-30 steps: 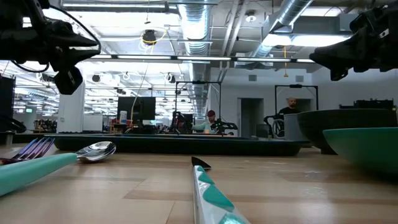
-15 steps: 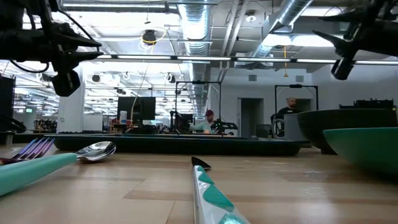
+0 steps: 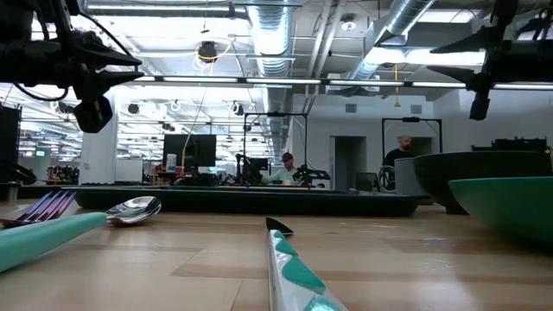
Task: Set up tray
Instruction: Put the gray mug on the top right of the black tray
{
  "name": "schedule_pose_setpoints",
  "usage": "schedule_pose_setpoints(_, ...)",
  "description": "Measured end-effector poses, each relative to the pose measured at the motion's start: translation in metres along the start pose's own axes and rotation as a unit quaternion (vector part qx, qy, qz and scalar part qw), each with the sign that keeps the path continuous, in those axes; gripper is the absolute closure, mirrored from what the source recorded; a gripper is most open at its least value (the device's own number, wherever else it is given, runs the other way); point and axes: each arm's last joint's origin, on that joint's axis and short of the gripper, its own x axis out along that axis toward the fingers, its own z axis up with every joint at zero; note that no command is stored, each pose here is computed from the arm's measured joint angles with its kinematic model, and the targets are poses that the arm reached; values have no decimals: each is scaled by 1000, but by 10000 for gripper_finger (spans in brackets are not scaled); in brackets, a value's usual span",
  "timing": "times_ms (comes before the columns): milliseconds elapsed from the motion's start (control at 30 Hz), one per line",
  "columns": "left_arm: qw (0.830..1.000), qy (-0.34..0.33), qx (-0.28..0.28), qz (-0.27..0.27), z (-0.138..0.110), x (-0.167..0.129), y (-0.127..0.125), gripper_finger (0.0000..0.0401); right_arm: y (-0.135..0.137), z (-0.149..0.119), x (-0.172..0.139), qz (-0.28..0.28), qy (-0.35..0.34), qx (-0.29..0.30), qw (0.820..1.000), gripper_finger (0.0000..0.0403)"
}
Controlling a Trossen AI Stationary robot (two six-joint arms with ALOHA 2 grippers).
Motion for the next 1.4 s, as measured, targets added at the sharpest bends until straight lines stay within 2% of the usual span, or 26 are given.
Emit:
schedule_pose_setpoints(67, 1000, 0, 14, 0, 0, 0, 0, 344, 1, 1, 0, -1, -5, -2, 1000, 301)
schedule_pose_setpoints(200, 1000, 0, 19, 0, 0, 0, 0, 344, 19, 5, 4, 12, 4, -61, 998, 301)
schedule_pose_setpoints(333, 1000, -4, 22, 2, 0, 0, 0, 344, 49, 8, 18, -8, 20, -167, 986, 301)
schedule_pose_setpoints(433, 1000, -5, 21, 4, 0, 0, 0, 344, 71, 5, 38, -68, 64, -249, 964, 301)
schedule_pose_setpoints(533, 1000, -5, 21, 3, 0, 0, 0, 344, 86, -1, 60, -168, 132, -324, 921, 301)
schedule_pose_setpoints(633, 1000, -5, 21, 3, 0, 0, 0, 344, 92, -4, 80, -300, 186, -382, 854, 301)
schedule_pose_setpoints(767, 1000, -5, 21, 3, 0, 0, 0, 344, 96, 1, 108, -459, 211, -391, 770, 301)
schedule_pose_setpoints(833, 1000, -5, 21, 3, 0, 0, 0, 344, 97, 6, 122, -514, 229, -382, 733, 301)
schedule_pose_setpoints(933, 1000, -5, 21, 3, 0, 0, 0, 344, 95, 12, 146, -557, 269, -372, 692, 301)
schedule_pose_setpoints(1100, 1000, -5, 20, 3, 0, 0, 0, 344, 79, 22, 183, -571, 342, -367, 650, 301)
schedule_pose_setpoints(1267, 1000, -4, 20, 3, 0, 0, 0, 344, 45, 31, 196, -632, 376, -352, 579, 301)
schedule_pose_setpoints(1367, 1000, -4, 19, 3, 0, 0, 0, 344, 28, 33, 200, -656, 391, -344, 546, 301)
schedule_pose_setpoints(1400, 1000, -4, 19, 3, 0, 0, 0, 344, 23, 33, 202, -658, 395, -345, 541, 301)
